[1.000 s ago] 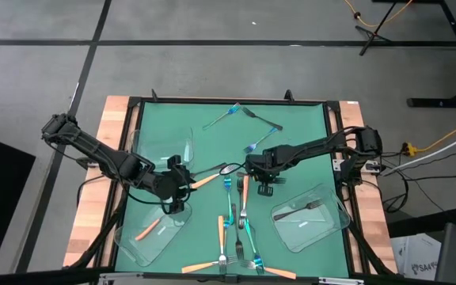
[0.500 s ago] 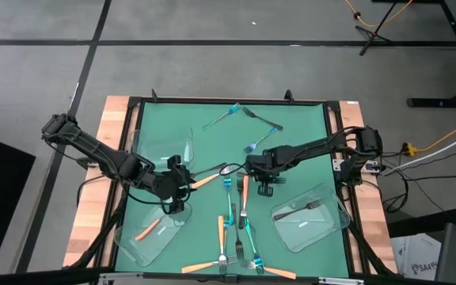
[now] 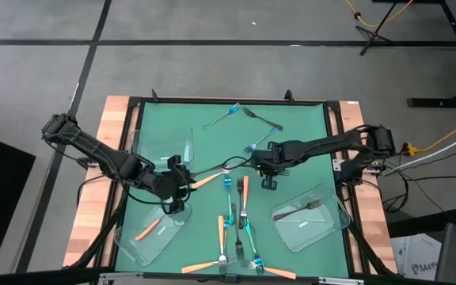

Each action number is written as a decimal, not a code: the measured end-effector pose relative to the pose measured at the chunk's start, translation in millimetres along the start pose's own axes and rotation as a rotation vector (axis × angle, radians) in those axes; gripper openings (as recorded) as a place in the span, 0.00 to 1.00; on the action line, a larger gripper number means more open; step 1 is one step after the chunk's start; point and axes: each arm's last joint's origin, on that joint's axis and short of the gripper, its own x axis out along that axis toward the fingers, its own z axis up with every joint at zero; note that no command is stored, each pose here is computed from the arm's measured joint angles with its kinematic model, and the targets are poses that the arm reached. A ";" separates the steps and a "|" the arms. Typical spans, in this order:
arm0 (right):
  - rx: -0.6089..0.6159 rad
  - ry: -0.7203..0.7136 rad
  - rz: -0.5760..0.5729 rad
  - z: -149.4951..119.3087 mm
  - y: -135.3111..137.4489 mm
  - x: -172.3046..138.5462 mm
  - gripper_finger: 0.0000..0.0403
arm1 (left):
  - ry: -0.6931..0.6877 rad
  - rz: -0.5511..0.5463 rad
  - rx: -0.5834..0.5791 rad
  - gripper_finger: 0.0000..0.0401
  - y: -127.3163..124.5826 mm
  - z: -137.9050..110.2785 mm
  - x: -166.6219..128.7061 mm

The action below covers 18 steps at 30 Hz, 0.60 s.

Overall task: Sort silverware by color (type)
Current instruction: Put the black fork into the bottom right transparent bin

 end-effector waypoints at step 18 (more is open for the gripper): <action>-0.030 -0.240 0.038 3.6 -9.9 -85.5 0.01 | 0.000 0.001 -0.001 0.28 0.1 0.0 0.0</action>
